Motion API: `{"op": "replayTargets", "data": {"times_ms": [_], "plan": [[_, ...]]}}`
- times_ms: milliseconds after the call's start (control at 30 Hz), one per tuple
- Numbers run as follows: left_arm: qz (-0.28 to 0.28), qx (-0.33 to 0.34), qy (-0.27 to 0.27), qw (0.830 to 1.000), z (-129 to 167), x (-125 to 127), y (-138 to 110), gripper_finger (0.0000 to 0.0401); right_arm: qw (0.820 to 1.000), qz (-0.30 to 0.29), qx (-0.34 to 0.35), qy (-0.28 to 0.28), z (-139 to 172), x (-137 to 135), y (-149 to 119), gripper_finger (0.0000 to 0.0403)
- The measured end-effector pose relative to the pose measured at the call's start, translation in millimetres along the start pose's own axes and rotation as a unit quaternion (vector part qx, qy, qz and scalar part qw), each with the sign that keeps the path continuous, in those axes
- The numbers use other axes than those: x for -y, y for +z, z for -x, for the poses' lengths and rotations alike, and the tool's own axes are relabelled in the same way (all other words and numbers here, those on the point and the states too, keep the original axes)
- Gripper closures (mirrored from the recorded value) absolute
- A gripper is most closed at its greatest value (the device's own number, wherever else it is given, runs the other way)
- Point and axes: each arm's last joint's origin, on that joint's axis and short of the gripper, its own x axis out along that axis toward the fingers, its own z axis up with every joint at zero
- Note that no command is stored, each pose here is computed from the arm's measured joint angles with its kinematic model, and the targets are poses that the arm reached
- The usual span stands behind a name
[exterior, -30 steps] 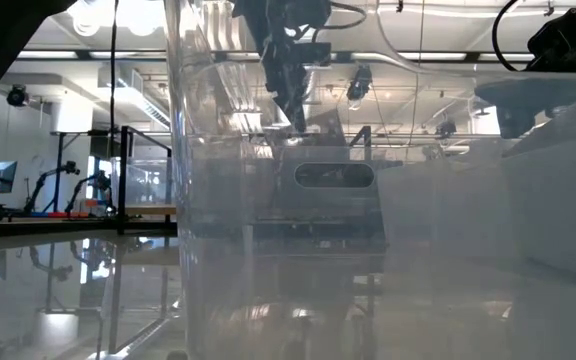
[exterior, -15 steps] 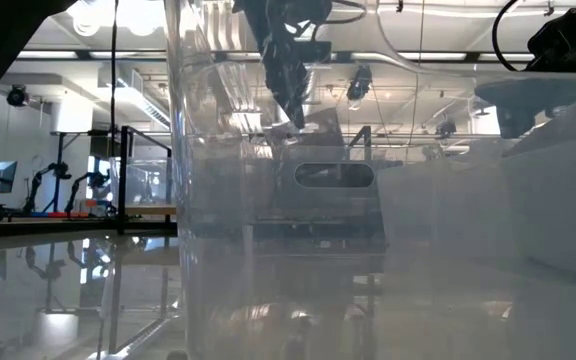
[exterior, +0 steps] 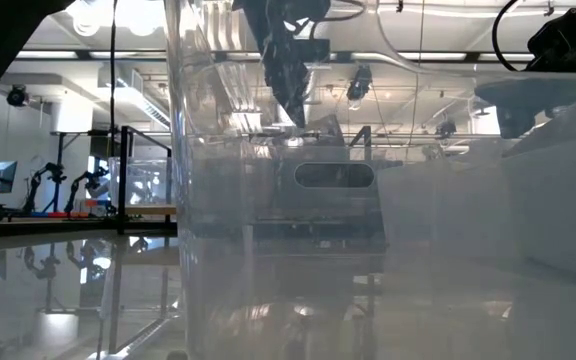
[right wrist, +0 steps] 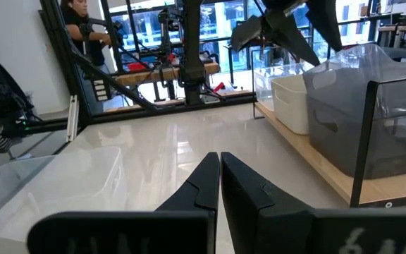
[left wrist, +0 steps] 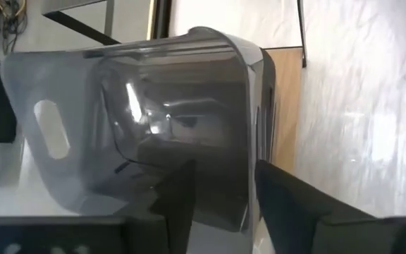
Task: Stack baskets on shelf by color
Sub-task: Stack the left black bin on top of the black bin on the shelf
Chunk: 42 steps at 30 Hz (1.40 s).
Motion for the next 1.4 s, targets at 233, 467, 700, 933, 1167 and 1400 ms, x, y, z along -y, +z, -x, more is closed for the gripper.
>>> {"op": "replayTargets", "data": {"times_ms": [233,467,700,933,1167,1400], "plan": [[0.004,0.010,0.003,1.000,9.6,-1.1,-0.2,0.0244,1.000,0.000,0.000,0.000,0.0,0.0,0.0,0.0394],[-0.007,-0.010,-0.008,1.000,-6.5,7.9,-7.1,0.0253,1.000,0.000,0.000,0.000,0.0,0.0,0.1,0.0394],[-0.021,-0.006,-0.020,1.000,-19.2,13.4,-10.8,0.0343,1.000,0.000,0.000,0.000,0.0,0.0,0.0,0.0394],[-0.030,0.009,-0.017,0.999,-9.7,7.3,-5.1,0.0397,1.000,0.000,0.000,0.000,0.0,0.0,0.0,0.0394],[-0.041,0.007,-0.018,0.999,9.0,-1.4,-1.5,0.0400,1.000,0.000,0.000,0.000,0.0,0.0,0.1,0.0394],[-0.044,-0.019,-0.027,0.999,18.7,-6.3,-4.5,0.0401,1.000,0.000,0.000,0.000,0.0,0.0,0.1,0.0394]]}}
